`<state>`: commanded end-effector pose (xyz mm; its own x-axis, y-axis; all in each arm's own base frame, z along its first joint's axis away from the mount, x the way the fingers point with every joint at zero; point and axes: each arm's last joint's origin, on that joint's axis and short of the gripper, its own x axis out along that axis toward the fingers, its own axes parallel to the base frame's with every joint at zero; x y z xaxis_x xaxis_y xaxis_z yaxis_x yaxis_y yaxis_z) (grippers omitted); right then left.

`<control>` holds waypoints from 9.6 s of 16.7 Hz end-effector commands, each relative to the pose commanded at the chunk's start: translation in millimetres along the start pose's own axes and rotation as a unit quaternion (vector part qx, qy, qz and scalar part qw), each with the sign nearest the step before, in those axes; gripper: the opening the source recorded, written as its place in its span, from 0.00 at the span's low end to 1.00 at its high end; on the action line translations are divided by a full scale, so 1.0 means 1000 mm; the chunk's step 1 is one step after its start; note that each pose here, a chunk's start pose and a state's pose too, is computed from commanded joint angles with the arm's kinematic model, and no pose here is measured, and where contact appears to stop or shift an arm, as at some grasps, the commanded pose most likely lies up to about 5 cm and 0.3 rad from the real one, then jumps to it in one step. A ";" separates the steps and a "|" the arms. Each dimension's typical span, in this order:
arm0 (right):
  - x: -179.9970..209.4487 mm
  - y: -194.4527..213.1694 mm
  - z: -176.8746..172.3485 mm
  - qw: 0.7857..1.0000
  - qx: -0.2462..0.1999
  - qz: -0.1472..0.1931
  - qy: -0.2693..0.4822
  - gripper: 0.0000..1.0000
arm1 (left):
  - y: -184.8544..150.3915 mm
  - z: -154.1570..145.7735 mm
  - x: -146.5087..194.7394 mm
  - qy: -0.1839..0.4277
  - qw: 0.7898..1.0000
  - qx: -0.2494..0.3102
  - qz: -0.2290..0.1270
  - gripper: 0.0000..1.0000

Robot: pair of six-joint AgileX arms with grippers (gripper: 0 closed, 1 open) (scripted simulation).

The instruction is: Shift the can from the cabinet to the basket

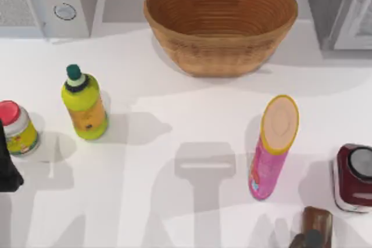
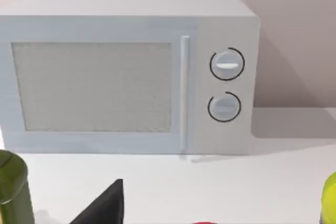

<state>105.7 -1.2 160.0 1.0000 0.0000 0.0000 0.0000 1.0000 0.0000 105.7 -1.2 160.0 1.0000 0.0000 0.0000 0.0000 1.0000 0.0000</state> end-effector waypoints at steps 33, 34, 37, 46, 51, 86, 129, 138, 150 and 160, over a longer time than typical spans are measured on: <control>0.150 0.047 0.350 1.000 0.000 -0.002 -0.001 1.00 | 0.000 0.000 0.000 0.000 1.000 0.000 0.000 1.00; 0.150 0.048 0.350 1.000 0.000 -0.002 -0.001 1.00 | 0.000 0.000 0.000 0.000 1.000 0.000 0.000 1.00; 0.164 0.063 0.349 1.000 0.000 -0.004 -0.002 1.00 | 0.000 0.000 0.000 0.000 1.000 0.000 0.000 1.00; 0.182 0.089 0.346 1.000 0.000 -0.009 -0.003 1.00 | 0.000 0.000 0.000 0.000 1.000 0.000 0.000 1.00; 0.214 0.090 0.349 1.000 0.000 -0.009 -0.005 1.00 | 0.000 0.000 0.000 0.000 1.000 0.000 0.000 1.00; 0.188 0.102 0.373 1.000 -0.002 -0.007 -0.008 0.00 | 0.000 0.000 0.000 0.000 1.000 0.000 0.000 1.00; 0.000 0.000 0.000 1.000 0.000 0.000 0.000 0.00 | 0.000 0.000 0.000 0.000 1.000 0.000 0.000 1.00; 0.009 0.008 0.054 1.000 0.001 0.001 -0.024 0.00 | 0.000 0.000 0.000 0.000 1.000 0.000 0.000 1.00; 0.200 0.140 0.143 1.000 -0.005 0.000 0.003 0.00 | 0.000 0.000 0.000 0.000 1.000 0.000 0.000 1.00; 0.277 0.272 0.072 1.000 0.000 0.001 0.001 0.00 | 0.000 0.000 0.000 0.000 1.000 0.000 0.000 1.00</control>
<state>382.6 270.4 232.5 1.0000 0.0020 -0.0027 -0.0020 1.0000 -0.0005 105.7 -1.2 160.0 1.0000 0.0000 0.0000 0.0000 1.0000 0.0000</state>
